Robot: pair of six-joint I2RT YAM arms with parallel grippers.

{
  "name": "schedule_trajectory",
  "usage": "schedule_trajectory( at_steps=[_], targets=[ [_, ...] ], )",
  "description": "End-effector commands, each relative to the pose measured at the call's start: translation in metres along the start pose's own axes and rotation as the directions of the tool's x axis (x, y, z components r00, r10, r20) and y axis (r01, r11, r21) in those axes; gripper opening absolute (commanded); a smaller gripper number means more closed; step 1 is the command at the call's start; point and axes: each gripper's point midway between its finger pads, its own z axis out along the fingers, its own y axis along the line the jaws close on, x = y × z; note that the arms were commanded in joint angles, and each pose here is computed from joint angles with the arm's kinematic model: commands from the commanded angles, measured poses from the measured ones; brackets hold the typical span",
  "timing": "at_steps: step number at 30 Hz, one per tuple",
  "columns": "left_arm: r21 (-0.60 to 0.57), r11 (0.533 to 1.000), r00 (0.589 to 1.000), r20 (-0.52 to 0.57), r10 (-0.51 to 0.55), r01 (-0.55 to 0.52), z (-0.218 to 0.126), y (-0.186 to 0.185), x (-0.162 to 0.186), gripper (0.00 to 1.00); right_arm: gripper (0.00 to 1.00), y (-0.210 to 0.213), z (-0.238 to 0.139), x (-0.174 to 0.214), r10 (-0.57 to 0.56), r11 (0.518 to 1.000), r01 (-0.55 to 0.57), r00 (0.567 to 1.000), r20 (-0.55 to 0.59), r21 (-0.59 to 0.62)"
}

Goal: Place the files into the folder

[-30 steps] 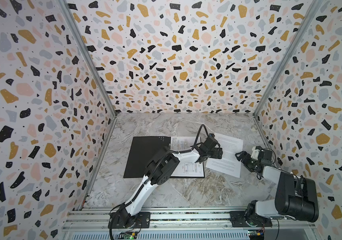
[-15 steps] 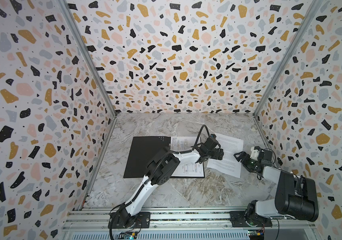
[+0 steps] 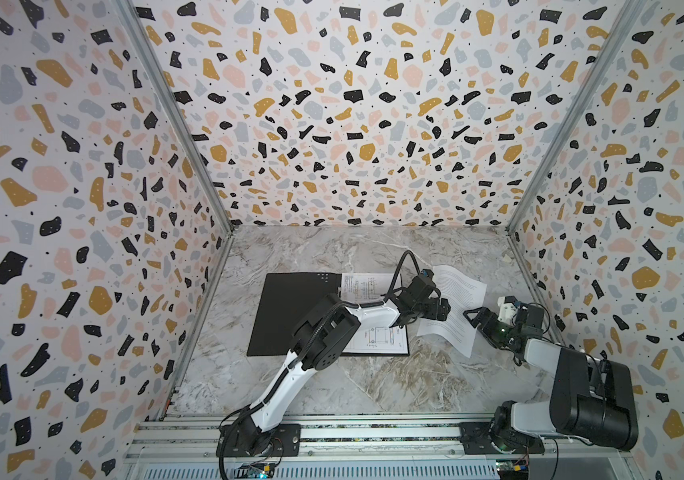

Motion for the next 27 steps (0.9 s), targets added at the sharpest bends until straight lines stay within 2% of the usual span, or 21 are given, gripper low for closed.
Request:
schedule_trajectory(
  at_steps=[1,13,27],
  targets=[
    [0.025,1.000,0.999,-0.039,-0.011,0.012,0.002,-0.003,0.016,0.91,0.85,-0.019,-0.001,0.042,0.124,0.991,-0.119,0.986,-0.113,0.055],
    [0.065,0.998,0.999,-0.046,-0.023,0.026,-0.004,-0.007,0.023,0.87,0.85,-0.014,0.000,0.041,0.135,0.991,-0.134,0.985,-0.106,0.021],
    [0.128,0.989,0.997,-0.031,-0.072,0.076,-0.012,-0.018,0.019,0.70,0.85,-0.014,-0.001,0.035,0.124,0.992,-0.122,0.987,-0.098,0.023]
  ],
)
